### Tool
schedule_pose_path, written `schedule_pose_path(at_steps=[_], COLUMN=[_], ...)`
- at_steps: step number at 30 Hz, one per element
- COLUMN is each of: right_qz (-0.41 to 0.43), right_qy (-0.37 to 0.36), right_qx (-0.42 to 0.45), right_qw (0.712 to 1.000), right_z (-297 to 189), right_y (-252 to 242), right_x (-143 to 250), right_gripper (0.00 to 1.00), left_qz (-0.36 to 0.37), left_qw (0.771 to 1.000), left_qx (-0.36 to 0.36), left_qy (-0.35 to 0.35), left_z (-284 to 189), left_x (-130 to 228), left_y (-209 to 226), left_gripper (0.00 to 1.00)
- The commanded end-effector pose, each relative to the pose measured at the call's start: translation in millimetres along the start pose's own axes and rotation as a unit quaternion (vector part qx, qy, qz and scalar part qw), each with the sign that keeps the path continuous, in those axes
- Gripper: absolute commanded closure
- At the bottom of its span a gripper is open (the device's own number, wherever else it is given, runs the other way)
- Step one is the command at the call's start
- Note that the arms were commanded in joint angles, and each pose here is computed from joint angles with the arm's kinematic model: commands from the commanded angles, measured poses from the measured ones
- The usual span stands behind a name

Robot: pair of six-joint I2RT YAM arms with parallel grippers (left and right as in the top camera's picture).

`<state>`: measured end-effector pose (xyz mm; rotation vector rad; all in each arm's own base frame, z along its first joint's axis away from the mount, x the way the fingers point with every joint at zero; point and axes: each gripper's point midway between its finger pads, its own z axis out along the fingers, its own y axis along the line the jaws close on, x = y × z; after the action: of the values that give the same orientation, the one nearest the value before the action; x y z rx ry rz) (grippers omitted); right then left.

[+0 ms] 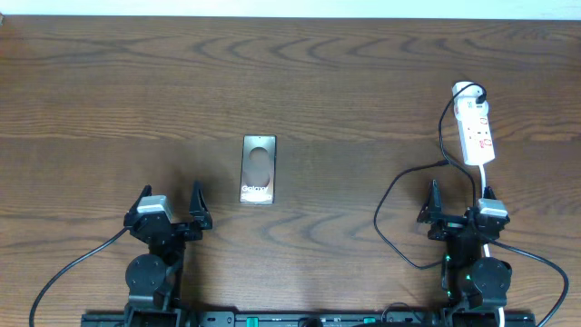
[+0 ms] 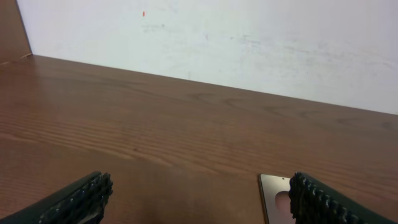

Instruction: Plug charger to phone and switch on socket

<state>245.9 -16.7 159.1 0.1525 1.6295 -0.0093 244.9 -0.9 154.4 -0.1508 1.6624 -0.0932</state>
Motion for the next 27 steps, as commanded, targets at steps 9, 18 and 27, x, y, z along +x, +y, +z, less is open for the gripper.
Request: schedule_pose_path(at_steps=[9, 18, 27], right_qz=[-0.007, -0.007, -0.007], right_qy=[0.001, 0.001, 0.001], right_qx=[-0.007, -0.007, -0.007], right_qw=[1.0, 1.0, 1.0], right_z=[0, 0, 0], right_y=[3, 3, 3], right_x=[1, 1, 1], right_gripper=[0.01, 0.01, 0.01], left_qz=[0.011, 0.009, 0.002], left_qw=[0.999, 0.999, 1.0], left_qx=[-0.025, -0.024, 0.008], left_qy=[0.022, 0.022, 0.007], left_z=[1, 1, -3], left_x=[15, 15, -5], left_y=[10, 10, -3], left_gripper=[0.07, 0.07, 0.07])
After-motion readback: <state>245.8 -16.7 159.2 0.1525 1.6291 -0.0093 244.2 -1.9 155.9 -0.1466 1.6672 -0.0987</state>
